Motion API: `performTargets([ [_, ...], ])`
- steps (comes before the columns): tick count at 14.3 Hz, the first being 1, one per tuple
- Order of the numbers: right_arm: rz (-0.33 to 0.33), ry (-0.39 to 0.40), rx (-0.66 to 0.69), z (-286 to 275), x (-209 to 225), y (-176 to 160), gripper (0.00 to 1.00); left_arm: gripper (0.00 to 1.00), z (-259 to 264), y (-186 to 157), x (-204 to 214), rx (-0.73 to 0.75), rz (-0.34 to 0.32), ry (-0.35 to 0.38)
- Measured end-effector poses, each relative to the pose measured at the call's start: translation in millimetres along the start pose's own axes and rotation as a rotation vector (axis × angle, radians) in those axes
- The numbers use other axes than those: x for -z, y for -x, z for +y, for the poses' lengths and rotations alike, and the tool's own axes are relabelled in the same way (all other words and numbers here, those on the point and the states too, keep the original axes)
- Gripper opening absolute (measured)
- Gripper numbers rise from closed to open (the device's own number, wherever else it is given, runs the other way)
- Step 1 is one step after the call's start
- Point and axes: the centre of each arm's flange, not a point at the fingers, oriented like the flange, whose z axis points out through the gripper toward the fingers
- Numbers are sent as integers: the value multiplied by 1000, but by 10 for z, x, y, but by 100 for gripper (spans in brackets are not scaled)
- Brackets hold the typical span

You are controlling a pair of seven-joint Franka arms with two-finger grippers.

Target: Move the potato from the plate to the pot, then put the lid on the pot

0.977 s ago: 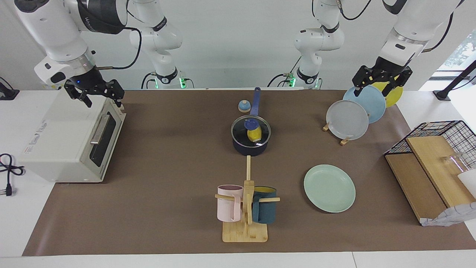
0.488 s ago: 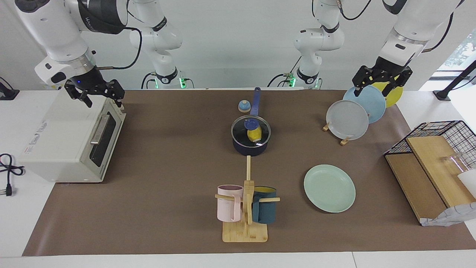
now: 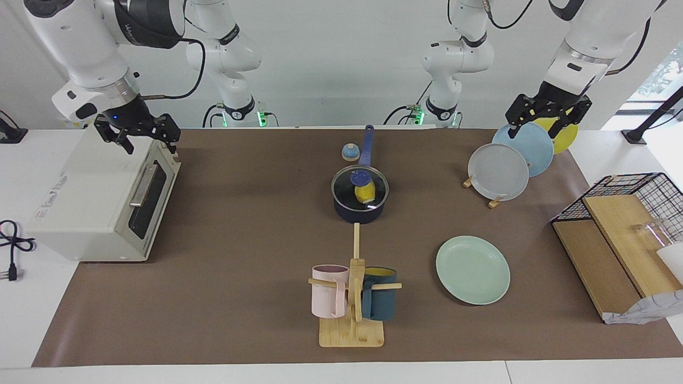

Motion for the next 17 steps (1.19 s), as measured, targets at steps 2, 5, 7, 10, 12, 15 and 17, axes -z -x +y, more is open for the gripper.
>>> performTargets([
  [2,0,0,0,3,1,0,100,100,-1,0,-2,0,0,0],
  [5,1,0,0,3,2,-1,100,100,-1,0,-2,1,0,0],
  [7,2,0,0,3,3,-2,100,100,-2,0,-2,1,0,0],
  [10,2,0,0,3,3,-2,100,100,-2,0,-6,1,-1,0],
  [12,2,0,0,3,3,-2,100,100,-4,0,-6,1,-1,0],
  [15,2,0,0,3,4,-2,100,100,-47,-1,-6,9,-1,0],
  [17,2,0,0,3,4,-2,100,100,-66,-2,-6,13,-1,0],
])
